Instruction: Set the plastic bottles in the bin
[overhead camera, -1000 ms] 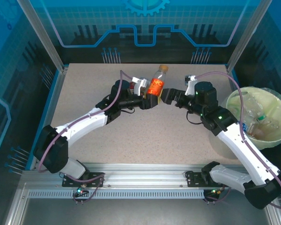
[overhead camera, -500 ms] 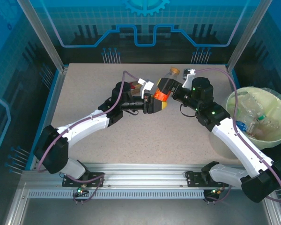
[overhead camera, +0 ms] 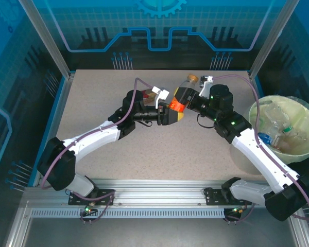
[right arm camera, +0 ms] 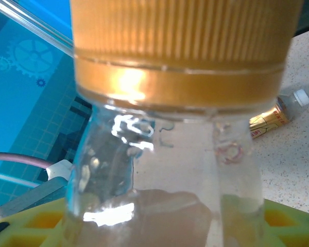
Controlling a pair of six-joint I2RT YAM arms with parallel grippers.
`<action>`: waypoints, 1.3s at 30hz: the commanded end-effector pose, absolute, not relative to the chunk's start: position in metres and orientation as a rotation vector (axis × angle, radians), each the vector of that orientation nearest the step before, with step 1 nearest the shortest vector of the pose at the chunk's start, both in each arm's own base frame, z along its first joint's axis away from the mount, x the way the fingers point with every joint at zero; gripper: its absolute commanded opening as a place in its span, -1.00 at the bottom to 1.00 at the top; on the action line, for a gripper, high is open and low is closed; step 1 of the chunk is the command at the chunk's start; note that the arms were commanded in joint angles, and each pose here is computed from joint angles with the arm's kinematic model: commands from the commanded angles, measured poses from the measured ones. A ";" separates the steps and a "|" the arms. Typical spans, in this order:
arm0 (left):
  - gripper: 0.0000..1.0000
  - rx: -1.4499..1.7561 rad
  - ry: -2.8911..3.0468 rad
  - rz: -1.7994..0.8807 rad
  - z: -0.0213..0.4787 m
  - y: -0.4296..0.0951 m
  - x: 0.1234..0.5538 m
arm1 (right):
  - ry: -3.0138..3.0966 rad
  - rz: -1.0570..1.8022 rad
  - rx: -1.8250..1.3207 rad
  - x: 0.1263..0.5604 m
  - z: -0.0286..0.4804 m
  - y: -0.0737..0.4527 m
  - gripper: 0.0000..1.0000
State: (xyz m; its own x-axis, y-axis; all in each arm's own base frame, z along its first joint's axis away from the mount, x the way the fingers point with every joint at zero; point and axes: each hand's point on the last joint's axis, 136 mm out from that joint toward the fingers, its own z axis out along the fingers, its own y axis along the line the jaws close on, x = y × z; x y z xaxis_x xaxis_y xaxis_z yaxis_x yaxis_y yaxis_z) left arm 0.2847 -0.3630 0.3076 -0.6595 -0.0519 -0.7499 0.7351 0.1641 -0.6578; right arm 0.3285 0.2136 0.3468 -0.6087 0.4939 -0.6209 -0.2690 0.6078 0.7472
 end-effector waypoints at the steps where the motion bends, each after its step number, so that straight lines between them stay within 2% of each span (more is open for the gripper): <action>1: -0.22 0.698 1.760 -1.578 0.313 -0.365 0.278 | 1.940 1.051 0.130 0.327 0.351 0.212 -0.01; 3: 0.04 0.687 1.768 -1.572 0.310 -0.364 0.281 | 1.942 1.033 0.106 0.327 0.354 0.212 -0.05; 6: 0.71 0.634 1.840 -1.495 0.298 -0.360 0.292 | 1.939 0.973 0.079 0.326 0.359 0.206 -0.12; 9: 0.86 0.574 1.895 -1.391 0.289 -0.351 0.304 | 1.934 0.864 0.071 0.324 0.362 0.191 -0.20; 10: 0.98 0.560 1.887 -1.374 0.289 -0.348 0.305 | 1.938 0.818 0.068 0.322 0.363 0.185 -0.21; 28: 0.98 0.223 1.854 -1.034 0.281 -0.284 0.340 | 1.821 0.123 0.146 0.258 0.403 0.049 -0.23; 33: 0.98 0.152 1.871 -0.985 0.275 -0.269 0.349 | 1.756 0.047 0.144 0.231 0.413 0.024 -0.22; 39: 0.98 0.095 1.877 -0.969 0.272 -0.261 0.358 | 1.747 -0.261 0.280 0.206 0.414 -0.032 -0.24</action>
